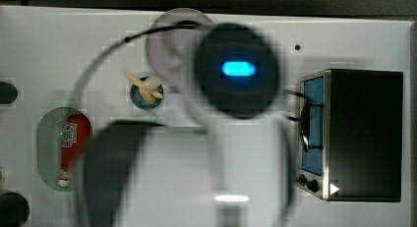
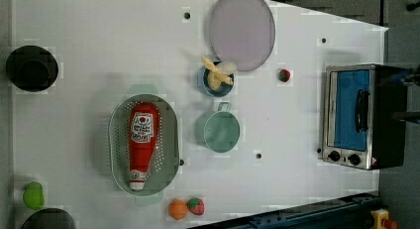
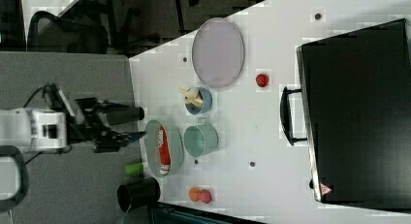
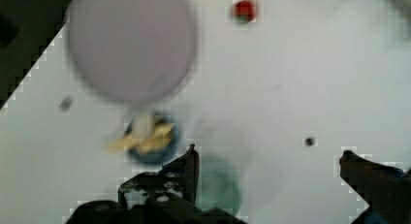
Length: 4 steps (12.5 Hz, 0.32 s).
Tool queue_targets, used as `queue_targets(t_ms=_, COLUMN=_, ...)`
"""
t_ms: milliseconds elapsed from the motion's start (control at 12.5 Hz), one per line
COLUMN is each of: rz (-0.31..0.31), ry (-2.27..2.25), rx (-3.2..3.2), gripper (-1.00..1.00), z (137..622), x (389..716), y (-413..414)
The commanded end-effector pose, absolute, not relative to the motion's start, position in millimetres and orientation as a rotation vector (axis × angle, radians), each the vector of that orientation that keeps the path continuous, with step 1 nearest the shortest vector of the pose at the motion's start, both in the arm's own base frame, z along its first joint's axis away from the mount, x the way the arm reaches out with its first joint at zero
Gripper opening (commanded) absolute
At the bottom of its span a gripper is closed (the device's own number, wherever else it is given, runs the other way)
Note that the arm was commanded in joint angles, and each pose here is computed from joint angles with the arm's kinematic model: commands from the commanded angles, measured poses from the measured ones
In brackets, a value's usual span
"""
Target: Pick Ketchup from the table and place it in strainer.
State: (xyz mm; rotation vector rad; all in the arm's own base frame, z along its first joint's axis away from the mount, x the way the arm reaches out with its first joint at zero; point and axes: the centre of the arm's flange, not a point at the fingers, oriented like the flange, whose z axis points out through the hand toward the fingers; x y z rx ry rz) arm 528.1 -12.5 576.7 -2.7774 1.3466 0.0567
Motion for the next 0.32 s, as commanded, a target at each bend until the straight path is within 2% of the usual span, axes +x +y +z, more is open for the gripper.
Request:
queue_targets(t_ms=80, rz=0.035, ry=1.287, rx=-2.833, gripper=1.0, z=585.5, x=524.1, y=-21.1)
queue_targets(t_ms=320, rz=0.014, ry=1.276, rx=-2.87, gripper=1.0, z=585.1, x=524.2, y=-24.7)
